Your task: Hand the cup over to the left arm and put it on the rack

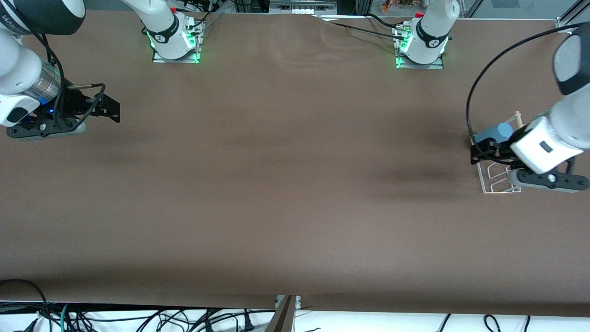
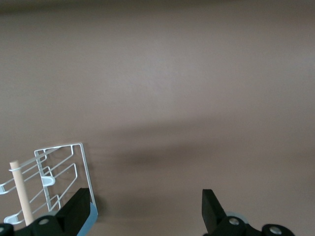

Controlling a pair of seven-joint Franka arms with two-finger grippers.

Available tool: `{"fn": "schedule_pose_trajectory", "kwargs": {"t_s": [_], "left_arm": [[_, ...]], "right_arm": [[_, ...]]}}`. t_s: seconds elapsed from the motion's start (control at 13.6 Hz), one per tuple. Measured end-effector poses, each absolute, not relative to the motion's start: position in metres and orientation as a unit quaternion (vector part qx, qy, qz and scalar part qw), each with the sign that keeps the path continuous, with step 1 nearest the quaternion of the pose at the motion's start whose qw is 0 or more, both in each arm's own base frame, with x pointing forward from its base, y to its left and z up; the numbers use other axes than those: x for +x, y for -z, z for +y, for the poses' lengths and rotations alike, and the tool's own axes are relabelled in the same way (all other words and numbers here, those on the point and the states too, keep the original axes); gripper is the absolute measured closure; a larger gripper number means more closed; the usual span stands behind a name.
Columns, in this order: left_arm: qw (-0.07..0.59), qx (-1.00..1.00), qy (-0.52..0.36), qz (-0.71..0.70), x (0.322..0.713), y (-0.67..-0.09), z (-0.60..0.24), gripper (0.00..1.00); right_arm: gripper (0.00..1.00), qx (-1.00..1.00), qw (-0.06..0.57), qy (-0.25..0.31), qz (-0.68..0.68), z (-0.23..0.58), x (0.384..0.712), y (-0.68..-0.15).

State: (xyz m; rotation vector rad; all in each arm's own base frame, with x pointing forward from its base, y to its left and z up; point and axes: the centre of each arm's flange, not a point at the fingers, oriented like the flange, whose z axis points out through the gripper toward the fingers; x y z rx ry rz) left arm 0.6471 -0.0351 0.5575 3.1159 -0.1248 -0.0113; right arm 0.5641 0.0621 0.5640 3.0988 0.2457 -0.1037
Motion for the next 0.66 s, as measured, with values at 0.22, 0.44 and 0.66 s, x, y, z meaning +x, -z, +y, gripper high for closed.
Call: {"fn": "schedule_pose_trajectory", "kwargs": {"t_s": [0.22, 0.44, 0.66], "left_arm": [[-0.008, 0.999, -0.009, -0.038, 0.614, -0.566, -0.041, 0.00], [-0.012, 0.999, -0.008, -0.039, 0.582, -0.575, -0.046, 0.00], [-0.013, 0.999, 0.000, -0.038, 0.570, -0.569, -0.044, 0.00]], "right_arm": [[0.01, 0.996, 0.016, 0.030, 0.079, 0.062, 0.565, -0.567], [0.01, 0.996, 0.016, 0.028, 0.079, 0.062, 0.565, -0.569], [0.01, 0.996, 0.015, 0.025, 0.079, 0.062, 0.565, -0.572]]}}
